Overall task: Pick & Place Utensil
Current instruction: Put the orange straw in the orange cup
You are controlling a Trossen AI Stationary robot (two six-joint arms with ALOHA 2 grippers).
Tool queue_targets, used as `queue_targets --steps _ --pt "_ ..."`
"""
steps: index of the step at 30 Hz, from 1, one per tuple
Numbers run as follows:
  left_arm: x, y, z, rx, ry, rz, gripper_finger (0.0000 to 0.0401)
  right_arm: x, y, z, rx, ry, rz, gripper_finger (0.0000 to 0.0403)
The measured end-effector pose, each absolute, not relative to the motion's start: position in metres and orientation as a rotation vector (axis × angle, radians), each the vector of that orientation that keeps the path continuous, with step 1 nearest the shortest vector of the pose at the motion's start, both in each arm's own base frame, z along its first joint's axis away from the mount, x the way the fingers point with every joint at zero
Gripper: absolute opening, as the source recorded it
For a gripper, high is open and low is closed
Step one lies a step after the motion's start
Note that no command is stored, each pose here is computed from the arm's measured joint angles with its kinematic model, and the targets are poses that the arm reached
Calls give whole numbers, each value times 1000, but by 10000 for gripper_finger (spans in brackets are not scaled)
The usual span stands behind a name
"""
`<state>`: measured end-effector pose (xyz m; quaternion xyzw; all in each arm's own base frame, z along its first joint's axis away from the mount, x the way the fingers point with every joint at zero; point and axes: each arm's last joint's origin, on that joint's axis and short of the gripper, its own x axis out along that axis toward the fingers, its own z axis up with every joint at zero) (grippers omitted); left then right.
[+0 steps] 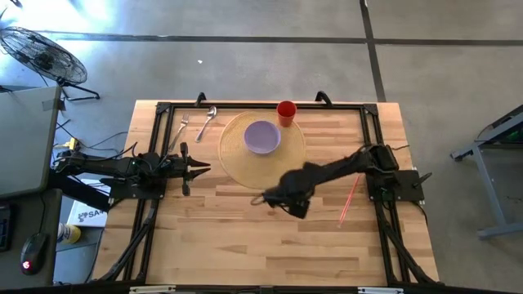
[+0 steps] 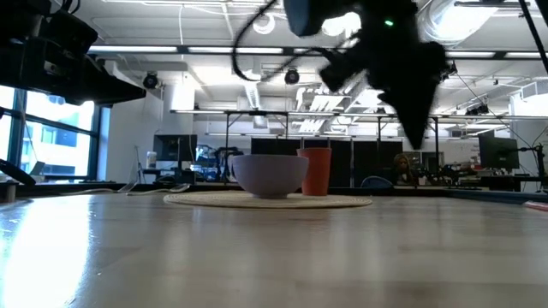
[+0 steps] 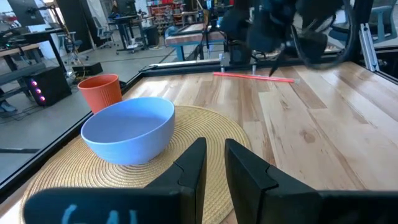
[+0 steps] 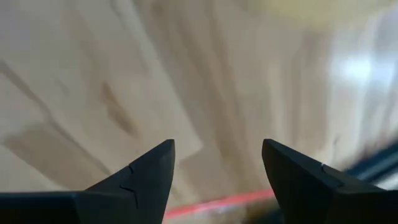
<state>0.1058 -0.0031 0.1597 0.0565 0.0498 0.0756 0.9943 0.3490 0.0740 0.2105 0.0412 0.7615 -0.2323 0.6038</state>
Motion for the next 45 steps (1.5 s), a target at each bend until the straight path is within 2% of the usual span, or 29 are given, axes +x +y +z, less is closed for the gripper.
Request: queue_targets --steps 10,16,20,22,30,38,45 --pt "106 -3 160 113 100 152 56 296 108 170 148 2028 -727 236" --pt "106 -3 160 113 99 151 56 259 114 177 194 2038 -807 236" --pt "106 -3 160 113 99 151 56 231 111 193 292 1929 -936 236" --pt "106 -3 160 113 100 152 56 219 109 201 349 1780 -1021 236" --pt "106 -3 160 113 99 151 56 175 96 204 867 1331 -1200 236" --pt "106 -3 160 113 99 152 56 152 83 165 1093 1299 -1191 236" --pt "106 -3 160 113 100 152 56 145 76 141 1172 1315 -1209 235"
